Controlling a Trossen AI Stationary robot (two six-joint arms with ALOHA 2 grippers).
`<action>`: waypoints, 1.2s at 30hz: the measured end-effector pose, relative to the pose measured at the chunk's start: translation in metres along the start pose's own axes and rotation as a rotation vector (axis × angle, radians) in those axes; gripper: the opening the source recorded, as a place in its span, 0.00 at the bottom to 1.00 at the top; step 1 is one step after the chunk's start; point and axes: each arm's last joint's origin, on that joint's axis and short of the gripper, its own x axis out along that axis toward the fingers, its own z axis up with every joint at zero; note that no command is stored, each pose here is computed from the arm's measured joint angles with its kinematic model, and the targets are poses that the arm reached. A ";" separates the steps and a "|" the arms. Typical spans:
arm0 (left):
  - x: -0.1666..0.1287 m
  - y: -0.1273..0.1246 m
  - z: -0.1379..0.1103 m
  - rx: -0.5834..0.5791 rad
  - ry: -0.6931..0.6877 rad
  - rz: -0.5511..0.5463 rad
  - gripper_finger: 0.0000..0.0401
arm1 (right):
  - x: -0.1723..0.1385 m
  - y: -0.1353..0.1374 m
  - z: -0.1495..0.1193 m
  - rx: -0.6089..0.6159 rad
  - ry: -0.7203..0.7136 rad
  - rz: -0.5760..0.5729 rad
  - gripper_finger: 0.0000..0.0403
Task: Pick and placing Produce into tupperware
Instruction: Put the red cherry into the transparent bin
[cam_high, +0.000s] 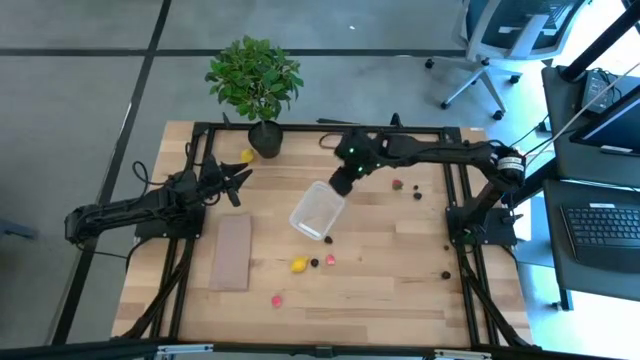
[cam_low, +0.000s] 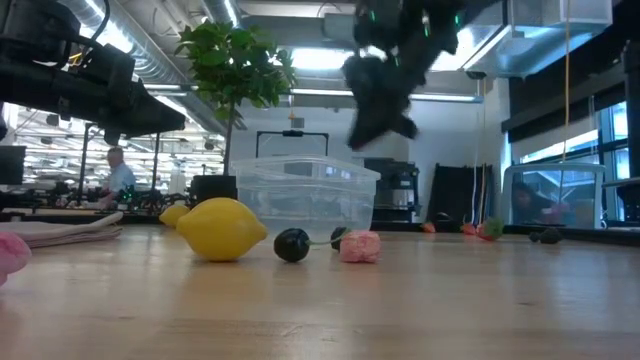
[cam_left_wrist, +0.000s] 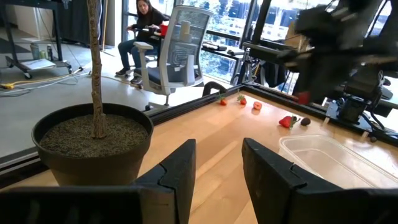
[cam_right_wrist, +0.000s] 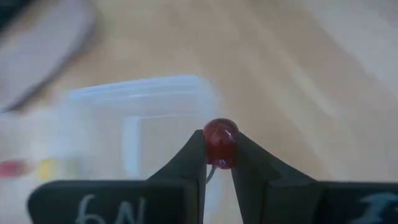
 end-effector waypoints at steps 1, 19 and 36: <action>0.000 0.000 0.000 0.000 0.000 0.000 0.31 | -0.002 0.011 0.001 -0.035 -0.010 0.027 0.14; 0.000 0.000 0.000 -0.002 0.000 0.000 0.31 | 0.077 0.056 -0.037 -0.189 0.106 -0.035 0.15; 0.000 0.000 0.000 -0.002 0.000 0.000 0.31 | 0.079 0.052 -0.035 -0.173 0.108 -0.037 0.38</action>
